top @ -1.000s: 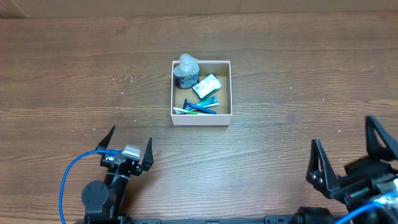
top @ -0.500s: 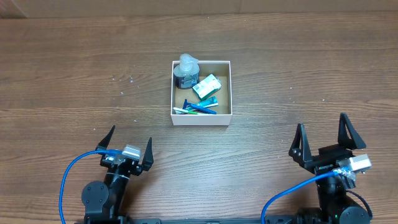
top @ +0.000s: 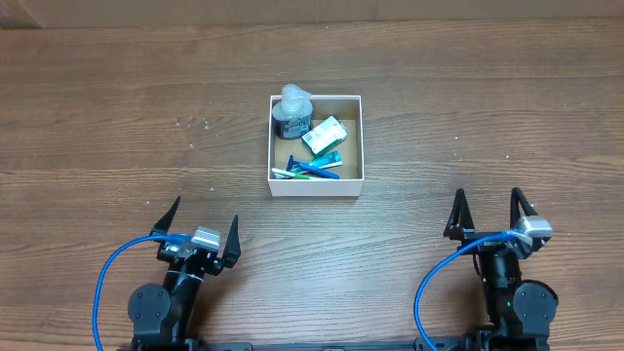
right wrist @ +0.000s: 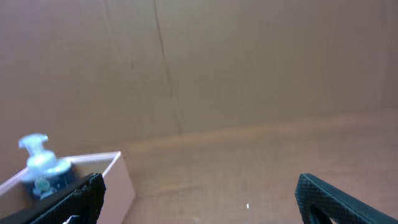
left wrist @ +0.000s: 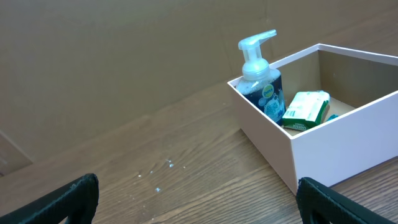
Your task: Pack container
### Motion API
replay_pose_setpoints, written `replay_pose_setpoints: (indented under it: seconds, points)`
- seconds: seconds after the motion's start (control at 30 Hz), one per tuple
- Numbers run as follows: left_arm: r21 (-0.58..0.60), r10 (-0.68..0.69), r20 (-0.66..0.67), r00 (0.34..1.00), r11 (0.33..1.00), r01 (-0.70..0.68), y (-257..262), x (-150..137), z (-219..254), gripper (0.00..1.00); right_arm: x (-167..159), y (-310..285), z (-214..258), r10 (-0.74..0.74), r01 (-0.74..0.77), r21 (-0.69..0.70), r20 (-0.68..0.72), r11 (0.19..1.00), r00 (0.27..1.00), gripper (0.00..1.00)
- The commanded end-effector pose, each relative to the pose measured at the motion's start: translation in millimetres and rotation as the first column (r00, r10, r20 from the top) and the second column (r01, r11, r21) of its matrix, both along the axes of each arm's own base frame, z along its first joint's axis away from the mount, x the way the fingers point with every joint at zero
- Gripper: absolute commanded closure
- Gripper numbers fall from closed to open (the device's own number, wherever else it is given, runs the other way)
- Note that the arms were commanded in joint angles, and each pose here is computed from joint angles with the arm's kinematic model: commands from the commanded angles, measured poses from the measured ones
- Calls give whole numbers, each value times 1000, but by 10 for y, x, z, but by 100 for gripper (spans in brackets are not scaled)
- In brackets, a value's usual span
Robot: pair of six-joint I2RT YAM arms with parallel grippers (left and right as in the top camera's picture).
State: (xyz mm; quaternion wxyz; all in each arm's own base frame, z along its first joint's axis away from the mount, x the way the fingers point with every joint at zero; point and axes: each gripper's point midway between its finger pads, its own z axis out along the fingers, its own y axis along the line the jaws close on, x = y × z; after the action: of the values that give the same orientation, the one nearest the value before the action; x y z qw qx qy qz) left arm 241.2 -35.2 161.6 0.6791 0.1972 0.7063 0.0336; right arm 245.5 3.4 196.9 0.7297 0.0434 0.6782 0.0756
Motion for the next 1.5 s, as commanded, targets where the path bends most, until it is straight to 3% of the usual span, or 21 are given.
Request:
replay_pose_setpoints:
  seconds: [0.0, 1.47]
  points:
    - [-8, 16, 4, 1000, 1000, -15, 32, 3, -3, 0, 8, 19, -174, 9, -9, 0, -60, 1000, 998, 0]
    - [-8, 15, 4, 1000, 1000, -15, 32, 3, -3, 0, 9, -20, -267, -14, 14, 1, -98, 1000, 995, 0]
